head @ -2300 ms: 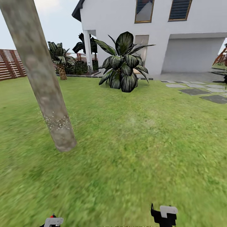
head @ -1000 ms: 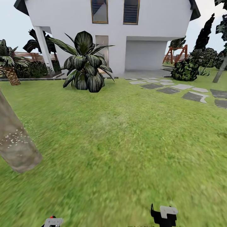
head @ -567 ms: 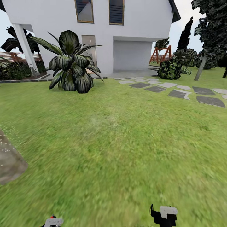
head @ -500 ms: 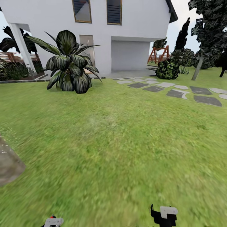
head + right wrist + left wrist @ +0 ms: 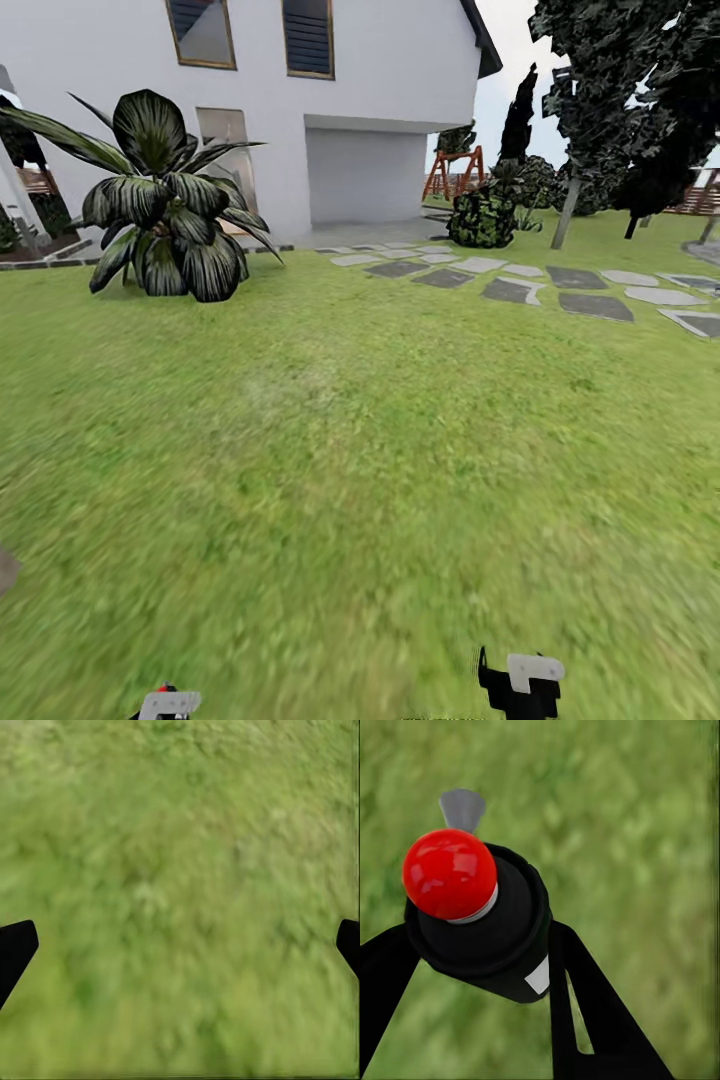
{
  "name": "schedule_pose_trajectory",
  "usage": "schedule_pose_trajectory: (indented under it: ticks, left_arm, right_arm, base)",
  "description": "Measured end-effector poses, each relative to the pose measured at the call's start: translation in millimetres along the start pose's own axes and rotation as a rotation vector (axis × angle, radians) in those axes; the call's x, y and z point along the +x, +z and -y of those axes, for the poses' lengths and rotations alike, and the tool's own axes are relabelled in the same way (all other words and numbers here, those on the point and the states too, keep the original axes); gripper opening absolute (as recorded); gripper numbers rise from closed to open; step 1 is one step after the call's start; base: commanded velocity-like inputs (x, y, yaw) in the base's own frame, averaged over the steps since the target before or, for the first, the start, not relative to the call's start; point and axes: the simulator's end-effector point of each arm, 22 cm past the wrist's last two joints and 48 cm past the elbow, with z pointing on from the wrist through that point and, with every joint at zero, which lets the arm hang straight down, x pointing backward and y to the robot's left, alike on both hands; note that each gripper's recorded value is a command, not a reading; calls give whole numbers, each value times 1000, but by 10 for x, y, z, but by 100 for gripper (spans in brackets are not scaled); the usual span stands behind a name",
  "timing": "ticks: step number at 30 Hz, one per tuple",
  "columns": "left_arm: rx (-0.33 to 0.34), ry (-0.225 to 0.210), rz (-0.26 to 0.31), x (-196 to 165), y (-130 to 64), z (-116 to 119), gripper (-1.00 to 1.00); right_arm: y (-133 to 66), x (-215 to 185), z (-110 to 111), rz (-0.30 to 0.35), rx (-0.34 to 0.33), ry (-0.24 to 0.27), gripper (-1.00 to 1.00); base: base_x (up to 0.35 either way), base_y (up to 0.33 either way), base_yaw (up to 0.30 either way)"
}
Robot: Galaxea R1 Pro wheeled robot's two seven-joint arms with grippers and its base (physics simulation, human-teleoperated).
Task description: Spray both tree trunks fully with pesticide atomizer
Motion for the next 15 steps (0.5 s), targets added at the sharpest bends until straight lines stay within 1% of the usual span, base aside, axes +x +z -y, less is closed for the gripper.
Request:
schedule_pose_trajectory:
  ticks: [4,6,9,12,15]
  left_arm:
    - [3,2,-1,5,-1,10,-100]
    - [4,2,-1,5,0,19,-100]
    - [4,2,-1,5,0,21,-100]
    - [4,2,-2,9,0,19,-100]
    - [5,3,-2,10,1,24,-100]
  right_arm:
    - [0,-1,0,0,0,0,100]
    - [1,-2,1,0,1,0,100]
    - [0,-1,2,0,1,0,100]
    - [1,0,2,0,1,0,100]
    - [2,0,2,0,1,0,100]
  base:
    - [0,-21,-268]
    - [0,-157,-268]
    - [-8,-241,-268]
    - [-136,-249,-268]
    - [-238,-208,-268]
